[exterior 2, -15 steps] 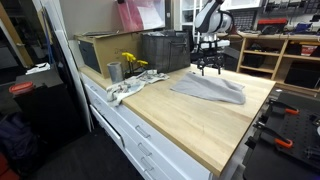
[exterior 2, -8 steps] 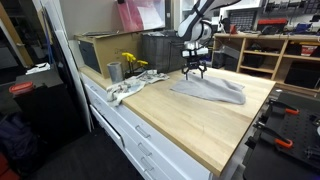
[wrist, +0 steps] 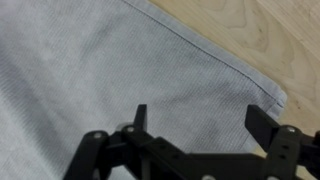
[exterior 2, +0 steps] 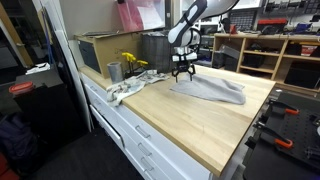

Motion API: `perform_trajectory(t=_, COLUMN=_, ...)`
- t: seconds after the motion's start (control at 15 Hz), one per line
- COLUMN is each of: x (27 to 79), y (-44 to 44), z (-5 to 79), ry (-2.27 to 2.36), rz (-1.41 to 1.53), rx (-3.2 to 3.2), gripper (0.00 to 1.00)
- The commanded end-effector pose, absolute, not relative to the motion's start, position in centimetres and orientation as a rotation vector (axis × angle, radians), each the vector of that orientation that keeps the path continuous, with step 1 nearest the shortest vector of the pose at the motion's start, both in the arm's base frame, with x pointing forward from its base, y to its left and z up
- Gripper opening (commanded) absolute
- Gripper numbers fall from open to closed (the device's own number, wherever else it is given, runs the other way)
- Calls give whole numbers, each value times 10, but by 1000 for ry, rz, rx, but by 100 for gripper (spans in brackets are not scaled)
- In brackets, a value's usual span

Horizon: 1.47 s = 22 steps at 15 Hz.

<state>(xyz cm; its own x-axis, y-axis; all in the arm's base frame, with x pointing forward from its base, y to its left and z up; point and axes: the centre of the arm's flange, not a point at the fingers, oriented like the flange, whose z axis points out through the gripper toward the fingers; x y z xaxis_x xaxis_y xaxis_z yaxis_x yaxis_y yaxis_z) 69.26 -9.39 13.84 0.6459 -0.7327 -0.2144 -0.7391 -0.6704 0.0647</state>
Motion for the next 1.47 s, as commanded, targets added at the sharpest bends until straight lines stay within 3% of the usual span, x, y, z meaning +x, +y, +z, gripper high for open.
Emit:
perform_trajectory(t=0.0, x=719, y=-77, z=118, ry=1287, rz=264, rx=-2849, gripper=100)
perform_trajectory(t=0.13, x=725, y=-71, z=106, ry=1293, rz=223, rx=-2864, gripper=100)
perform_trajectory(t=0.2, x=727, y=-69, z=101, ry=1296, rz=200, rx=-2876, gripper=75)
perform_trajectory(t=0.33, x=729, y=-70, z=95, ry=1314, rz=188, rx=-2880, gripper=66)
perform_trajectory(t=0.8, x=724, y=-73, z=111, ry=1405, rz=269, rx=-2795, gripper=12)
perform_trajectory(t=0.93, x=726, y=-64, z=116, ry=1409, rz=304, rx=-2760, gripper=1)
perform_trajectory(t=1.4, x=748, y=-23, z=132, ry=1403, rz=330, rx=-2656, gripper=1)
